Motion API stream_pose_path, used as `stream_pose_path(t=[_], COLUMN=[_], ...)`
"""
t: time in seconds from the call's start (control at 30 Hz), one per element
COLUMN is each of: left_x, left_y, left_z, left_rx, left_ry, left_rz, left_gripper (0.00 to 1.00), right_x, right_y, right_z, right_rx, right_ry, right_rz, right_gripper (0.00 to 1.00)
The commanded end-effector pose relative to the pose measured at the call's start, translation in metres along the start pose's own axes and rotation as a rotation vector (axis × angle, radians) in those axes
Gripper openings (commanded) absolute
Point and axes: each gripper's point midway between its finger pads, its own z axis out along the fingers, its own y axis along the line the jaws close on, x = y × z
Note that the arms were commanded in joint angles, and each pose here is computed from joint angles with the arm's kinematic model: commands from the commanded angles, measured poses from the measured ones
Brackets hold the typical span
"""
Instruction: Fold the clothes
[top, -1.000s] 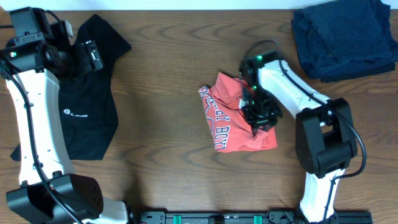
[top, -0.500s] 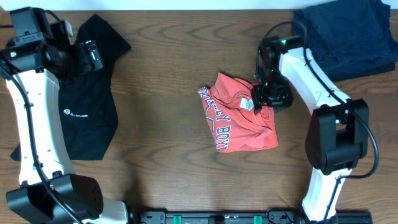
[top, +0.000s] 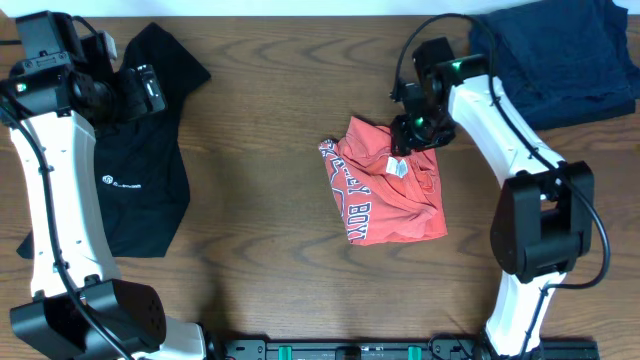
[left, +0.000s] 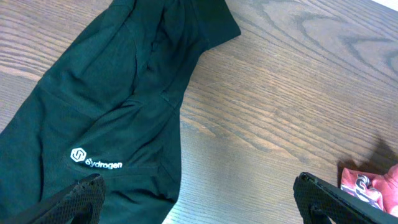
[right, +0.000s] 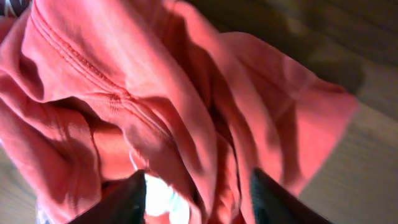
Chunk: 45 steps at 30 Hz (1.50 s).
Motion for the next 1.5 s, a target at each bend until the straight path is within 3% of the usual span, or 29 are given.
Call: stream_pose_path(t=[0.0, 0.03, 0.1, 0.47, 0.8, 0.83, 0.87, 0.93, 1.0, 1.2, 1.27, 1.37, 1.47], left_x=[0.002, 0.002, 0.002, 0.002, 0.0, 0.0, -0.001, -0.001, -0.001, -0.001, -0.001, -0.001, -0.001], left_y=[0.005, 0.005, 0.005, 0.005, 0.005, 0.004, 0.004, 0.004, 0.004, 0.004, 0.004, 0.004, 0.004], left_z=[0.002, 0.002, 0.002, 0.002, 0.002, 0.002, 0.002, 0.002, 0.002, 0.002, 0.002, 0.002, 0.002], left_rx=[-0.015, -0.015, -0.015, -0.015, -0.015, -0.015, -0.015, -0.014, -0.014, -0.014, -0.014, -0.014, -0.013], left_ry=[0.008, 0.009, 0.009, 0.009, 0.001, 0.0, -0.002, -0.003, -0.003, -0.005, -0.004, -0.004, -0.003], left_rz=[0.016, 0.018, 0.019, 0.019, 0.019, 0.02, 0.02, 0.02, 0.02, 0.021, 0.02, 0.02, 0.019], left_gripper=[0.98, 0.98, 0.98, 0.98, 0.98, 0.98, 0.98, 0.98, 0.98, 0.98, 0.98, 0.98, 0.98], right_x=[0.005, 0.004, 0.003, -0.016, 0.036, 0.038, 0.04, 0.043, 0.044, 0.052, 0.055, 0.065, 0.076], right_y=[0.007, 0.007, 0.007, -0.035, -0.071, -0.073, -0.074, -0.077, -0.076, -0.07, -0.068, -0.07, -0.078], right_z=[0.015, 0.015, 0.015, 0.009, -0.008, -0.009, -0.01, -0.014, -0.019, -0.036, -0.037, -0.031, -0.018], right_rx=[-0.026, -0.026, -0.025, 0.089, -0.019, -0.024, -0.034, -0.044, -0.08, -0.18, -0.209, -0.183, -0.109], right_ry=[0.027, 0.023, 0.02, -0.063, 0.086, 0.092, 0.095, 0.099, 0.099, 0.123, 0.134, 0.175, 0.217], right_rz=[-0.06, -0.061, -0.072, -0.081, 0.126, 0.138, 0.149, 0.19, 0.209, 0.344, 0.388, 0.466, 0.572], right_gripper=[0.27, 0.11, 0.01, 0.01, 0.01, 0.05, 0.15, 0.56, 0.7, 0.88, 0.89, 0.99, 0.99])
